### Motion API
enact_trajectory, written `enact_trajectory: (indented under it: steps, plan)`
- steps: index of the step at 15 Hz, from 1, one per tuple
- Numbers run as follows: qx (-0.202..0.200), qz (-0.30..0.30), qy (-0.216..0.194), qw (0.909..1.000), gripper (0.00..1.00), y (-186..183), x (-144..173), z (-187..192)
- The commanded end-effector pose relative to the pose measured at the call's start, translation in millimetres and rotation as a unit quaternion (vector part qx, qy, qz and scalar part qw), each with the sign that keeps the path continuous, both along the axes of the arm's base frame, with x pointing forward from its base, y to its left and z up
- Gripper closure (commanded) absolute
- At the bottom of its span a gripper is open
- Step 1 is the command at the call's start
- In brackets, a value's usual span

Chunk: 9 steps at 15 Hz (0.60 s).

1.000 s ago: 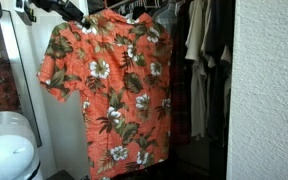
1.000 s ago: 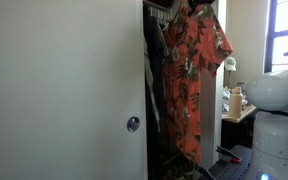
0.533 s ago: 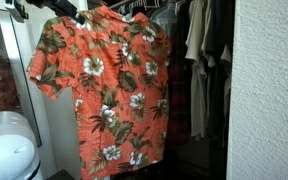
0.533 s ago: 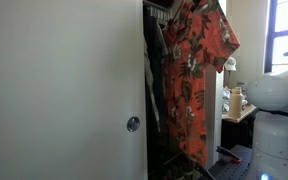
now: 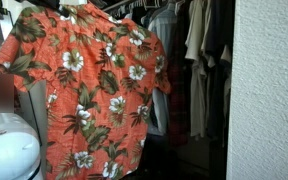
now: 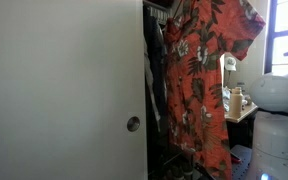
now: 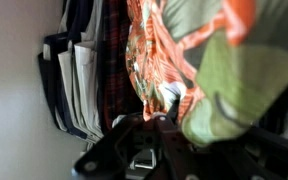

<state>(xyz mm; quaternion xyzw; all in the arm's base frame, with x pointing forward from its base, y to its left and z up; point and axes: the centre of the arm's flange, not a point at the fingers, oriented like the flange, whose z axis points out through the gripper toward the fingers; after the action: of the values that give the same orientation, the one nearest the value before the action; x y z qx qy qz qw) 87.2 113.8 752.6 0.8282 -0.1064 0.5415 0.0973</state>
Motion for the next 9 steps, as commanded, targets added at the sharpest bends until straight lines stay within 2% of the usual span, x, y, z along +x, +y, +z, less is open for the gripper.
enact_trajectory:
  steps: [1, 9]
  plan:
    - [-0.016, 0.019, -0.021, 0.9995, 0.98, 17.5, -29.3, 3.8]
    - [-0.038, 0.087, -0.066, 0.9933, 0.98, 55.9, -74.8, 22.6]
